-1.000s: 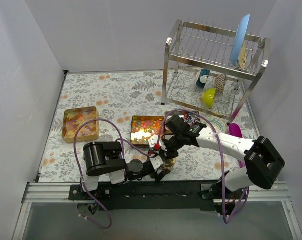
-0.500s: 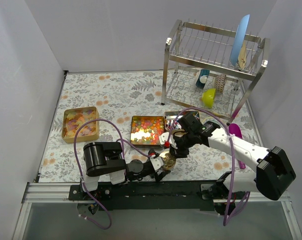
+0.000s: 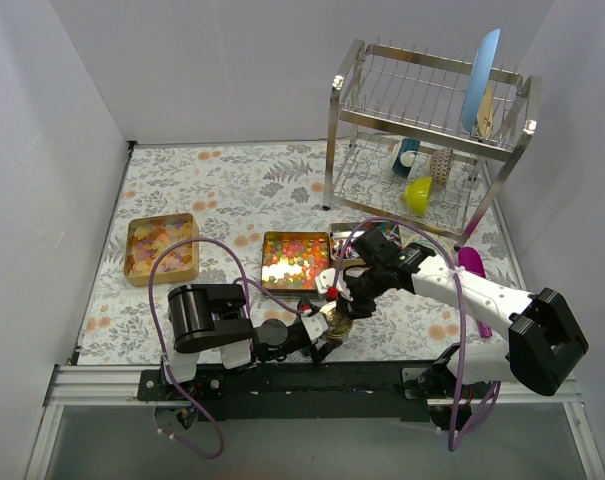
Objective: Pack the candies
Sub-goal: Close the bottle lid on the packing bottle, then screw the bottle lid onto the packing bottle.
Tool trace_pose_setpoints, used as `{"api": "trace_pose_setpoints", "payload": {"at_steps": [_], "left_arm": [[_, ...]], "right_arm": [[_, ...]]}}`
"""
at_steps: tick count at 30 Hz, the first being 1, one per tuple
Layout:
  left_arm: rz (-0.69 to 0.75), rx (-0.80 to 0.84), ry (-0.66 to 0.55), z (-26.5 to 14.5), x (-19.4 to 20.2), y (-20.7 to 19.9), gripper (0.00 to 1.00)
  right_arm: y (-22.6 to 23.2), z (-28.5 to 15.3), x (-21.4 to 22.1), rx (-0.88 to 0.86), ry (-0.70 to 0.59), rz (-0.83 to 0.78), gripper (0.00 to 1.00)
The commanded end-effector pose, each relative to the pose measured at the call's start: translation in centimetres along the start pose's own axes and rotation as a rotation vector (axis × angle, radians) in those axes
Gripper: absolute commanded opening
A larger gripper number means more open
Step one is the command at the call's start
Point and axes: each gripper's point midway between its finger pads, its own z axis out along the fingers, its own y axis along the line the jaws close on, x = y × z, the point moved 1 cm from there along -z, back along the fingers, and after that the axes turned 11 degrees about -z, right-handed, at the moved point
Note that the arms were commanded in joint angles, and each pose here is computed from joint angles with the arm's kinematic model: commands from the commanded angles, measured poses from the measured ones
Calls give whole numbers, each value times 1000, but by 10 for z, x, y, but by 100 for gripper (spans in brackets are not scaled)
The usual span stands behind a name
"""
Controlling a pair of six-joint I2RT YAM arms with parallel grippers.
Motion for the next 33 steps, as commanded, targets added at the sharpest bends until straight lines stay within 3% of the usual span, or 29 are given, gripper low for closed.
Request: {"api": "trace_pose_setpoints", "payload": {"at_steps": [1,3,5,7,19,33], "left_arm": [[129,-22,2,-14,15,11,0],[132,-15,6,-15,16,9,0],[138,-12,6,-15,16,8,0],[140,-13,5,-15,16,8,0],[143,-44,4,-14,16,13,0],[128,-96,6,-11,19,20,0]], "right_arm": [[-20,-34,-5,56,43,59,56],[-30,-51,-17,68,22,49,69],[-26,-53,-21,16,13,2,91],[-22,-51,-19,-44,16,-39,98],[-6,-13,-11,-372,-6,-21,98],[23,-10,1,-374,44,-39,98]]}}
